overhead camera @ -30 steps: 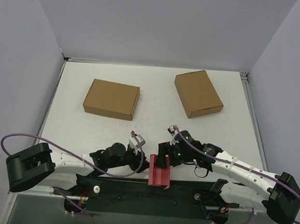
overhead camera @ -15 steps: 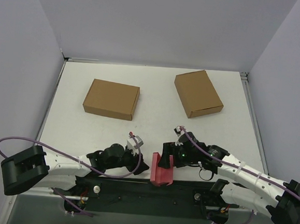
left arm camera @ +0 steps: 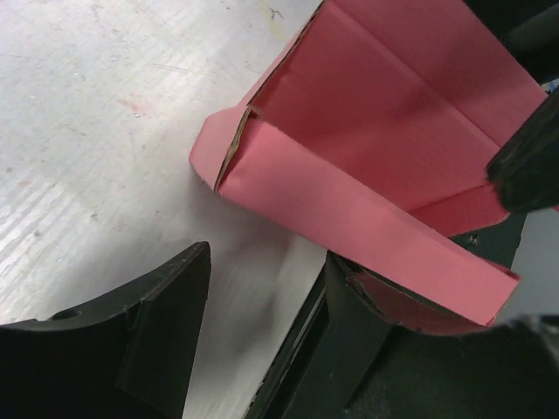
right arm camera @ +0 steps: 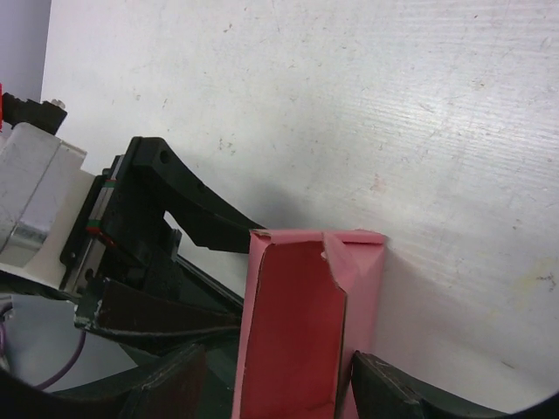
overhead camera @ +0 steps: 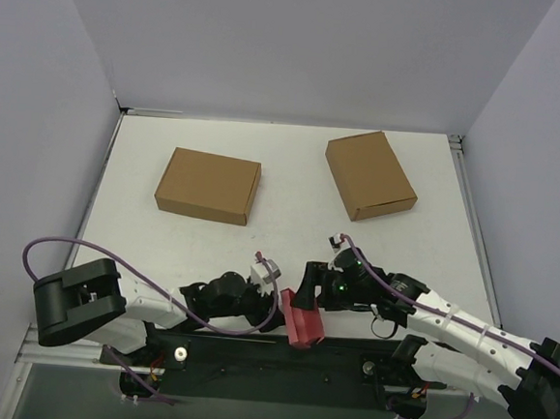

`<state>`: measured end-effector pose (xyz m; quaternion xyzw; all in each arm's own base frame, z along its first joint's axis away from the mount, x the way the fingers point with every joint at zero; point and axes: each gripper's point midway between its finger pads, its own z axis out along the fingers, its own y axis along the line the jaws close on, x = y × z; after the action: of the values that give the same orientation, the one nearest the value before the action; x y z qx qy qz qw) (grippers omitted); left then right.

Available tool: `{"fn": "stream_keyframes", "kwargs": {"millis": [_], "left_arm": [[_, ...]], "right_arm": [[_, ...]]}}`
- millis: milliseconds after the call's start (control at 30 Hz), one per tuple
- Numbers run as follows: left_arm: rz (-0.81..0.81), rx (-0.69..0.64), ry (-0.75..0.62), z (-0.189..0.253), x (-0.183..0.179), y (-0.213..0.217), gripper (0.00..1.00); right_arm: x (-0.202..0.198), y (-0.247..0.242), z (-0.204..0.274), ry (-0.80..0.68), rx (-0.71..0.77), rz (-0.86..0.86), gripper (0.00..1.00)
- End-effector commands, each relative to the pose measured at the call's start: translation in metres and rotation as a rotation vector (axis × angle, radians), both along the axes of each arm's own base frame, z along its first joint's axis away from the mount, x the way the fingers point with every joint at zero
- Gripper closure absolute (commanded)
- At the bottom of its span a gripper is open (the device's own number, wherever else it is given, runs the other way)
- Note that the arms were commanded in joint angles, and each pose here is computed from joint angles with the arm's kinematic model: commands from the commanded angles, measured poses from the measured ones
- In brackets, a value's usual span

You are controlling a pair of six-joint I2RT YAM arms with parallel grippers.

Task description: Fold the paper box

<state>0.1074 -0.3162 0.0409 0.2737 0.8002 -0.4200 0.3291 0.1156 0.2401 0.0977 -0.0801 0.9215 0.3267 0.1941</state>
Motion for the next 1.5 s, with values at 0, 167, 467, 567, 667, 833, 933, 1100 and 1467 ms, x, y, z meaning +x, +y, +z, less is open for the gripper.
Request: {"fn": "stream_keyframes", "kwargs": {"millis": [0,167,467,567,667,833,933,1100,1467], "left_arm": [[-0.027,-0.121,-0.036,0.033,0.001,-0.030,0.36],[-0.019,-0.117,-0.050,0.036,0.001,-0.037,0.36],[0.000,-0.099,-0.055,0.032,0.003,-0.029,0.36],[0.013,-0.084,-0.062,0.029,0.005,-0.025,0.36],[0.013,-0.074,-0.072,0.027,0.007,-0.024,0.36],[0.018,-0.072,-0.076,0.027,0.010,-0.025,0.36],[0.005,-0.082,-0.080,0.031,0.011,-0.031,0.36],[-0.022,-0.089,-0.084,0.034,0.011,-0.042,0.36],[-0.040,-0.109,-0.090,0.037,0.012,-0.053,0.36]], "right_arm": [[0.001,0.013,-0.003,0.004,0.022,-0.010,0.34],[-0.006,0.023,-0.005,-0.007,-0.016,0.027,0.34],[-0.013,0.012,-0.022,-0.051,-0.214,0.099,0.43],[-0.018,0.009,-0.024,-0.066,-0.244,0.135,0.44],[-0.021,0.006,-0.022,-0.076,-0.238,0.148,0.44],[-0.026,-0.001,-0.011,-0.111,-0.184,0.164,0.36],[-0.030,-0.002,-0.009,-0.109,-0.165,0.181,0.33],[-0.036,-0.003,-0.020,-0.074,-0.196,0.201,0.33],[-0.041,0.001,-0.030,-0.064,-0.283,0.237,0.32]]}}
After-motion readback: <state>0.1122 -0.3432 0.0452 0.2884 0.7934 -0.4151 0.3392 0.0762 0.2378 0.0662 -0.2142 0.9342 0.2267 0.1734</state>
